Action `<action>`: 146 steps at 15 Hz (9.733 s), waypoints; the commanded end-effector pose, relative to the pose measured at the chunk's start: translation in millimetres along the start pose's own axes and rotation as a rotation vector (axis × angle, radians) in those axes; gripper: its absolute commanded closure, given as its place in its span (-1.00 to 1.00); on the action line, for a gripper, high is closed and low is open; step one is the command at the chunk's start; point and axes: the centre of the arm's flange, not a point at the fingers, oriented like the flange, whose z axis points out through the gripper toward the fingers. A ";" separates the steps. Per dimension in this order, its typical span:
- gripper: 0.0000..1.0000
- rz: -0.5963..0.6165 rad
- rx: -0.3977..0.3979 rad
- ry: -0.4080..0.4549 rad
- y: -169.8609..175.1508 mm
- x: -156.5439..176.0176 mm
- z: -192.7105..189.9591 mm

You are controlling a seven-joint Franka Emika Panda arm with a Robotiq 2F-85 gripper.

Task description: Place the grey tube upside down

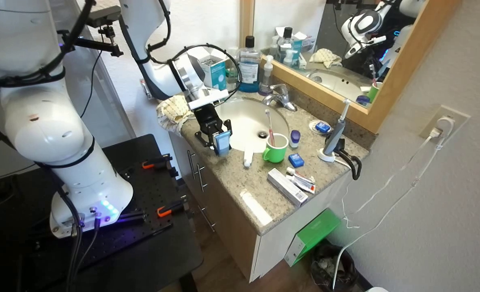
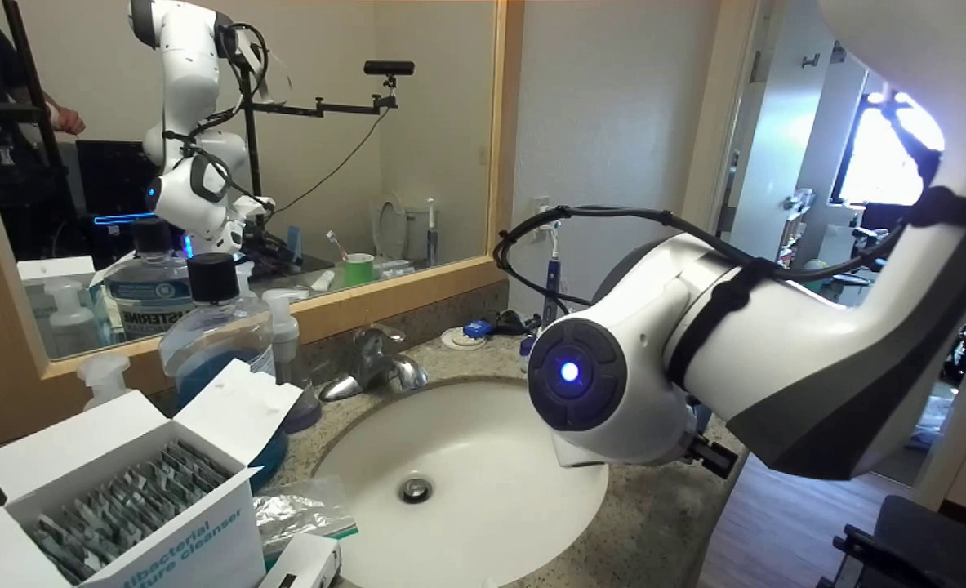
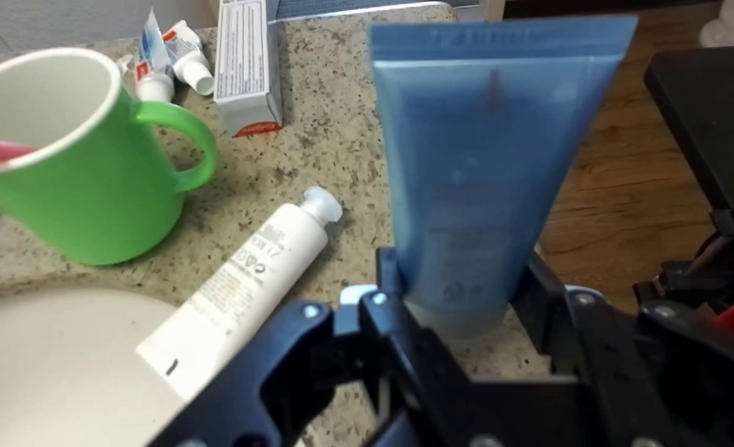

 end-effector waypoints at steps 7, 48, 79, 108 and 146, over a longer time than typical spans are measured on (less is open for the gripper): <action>0.54 0.004 0.003 -0.012 0.4 9.6 6.7; 0.54 0.027 0.011 -0.065 -9.3 15.0 3.5; 0.54 0.029 0.014 -0.113 -3.9 37.2 15.6; 0.00 0.015 0.022 -0.106 -1.9 35.3 20.4; -1.00 -0.276 -0.351 0.307 -50.7 -20.6 -101.2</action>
